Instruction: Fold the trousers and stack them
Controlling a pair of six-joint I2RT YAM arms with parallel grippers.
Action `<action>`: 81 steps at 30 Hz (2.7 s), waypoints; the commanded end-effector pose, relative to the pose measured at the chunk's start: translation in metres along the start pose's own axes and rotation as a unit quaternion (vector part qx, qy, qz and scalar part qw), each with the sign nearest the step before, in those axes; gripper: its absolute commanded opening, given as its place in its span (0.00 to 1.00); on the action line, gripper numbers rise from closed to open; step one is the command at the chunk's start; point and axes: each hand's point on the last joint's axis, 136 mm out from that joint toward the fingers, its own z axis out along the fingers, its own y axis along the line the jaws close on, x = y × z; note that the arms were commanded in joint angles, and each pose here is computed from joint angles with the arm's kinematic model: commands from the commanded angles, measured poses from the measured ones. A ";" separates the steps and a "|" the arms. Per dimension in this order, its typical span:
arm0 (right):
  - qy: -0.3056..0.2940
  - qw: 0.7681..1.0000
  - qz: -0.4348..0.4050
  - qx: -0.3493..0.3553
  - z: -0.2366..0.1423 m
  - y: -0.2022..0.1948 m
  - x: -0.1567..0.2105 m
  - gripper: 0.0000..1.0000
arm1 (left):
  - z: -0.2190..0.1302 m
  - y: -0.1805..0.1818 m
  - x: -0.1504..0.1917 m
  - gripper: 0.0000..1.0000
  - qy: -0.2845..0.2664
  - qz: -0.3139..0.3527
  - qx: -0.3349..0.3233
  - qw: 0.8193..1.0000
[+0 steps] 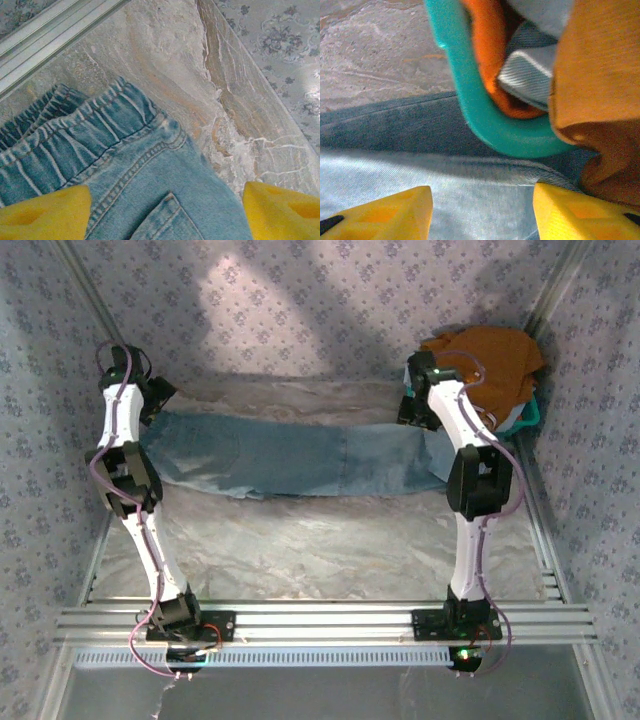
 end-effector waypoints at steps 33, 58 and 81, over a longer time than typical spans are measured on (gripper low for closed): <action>0.222 0.964 -0.090 -0.118 0.035 0.087 0.254 0.12 | -0.050 0.223 0.251 0.70 0.087 -0.163 -0.119 0.976; 0.110 0.942 0.317 -0.030 -0.031 -0.162 0.232 0.72 | -0.060 0.184 0.242 0.71 0.073 -0.157 -0.026 0.984; 0.004 0.944 0.329 -0.007 -0.022 -0.193 0.128 0.00 | -0.067 0.175 0.217 0.69 0.049 -0.154 -0.019 0.987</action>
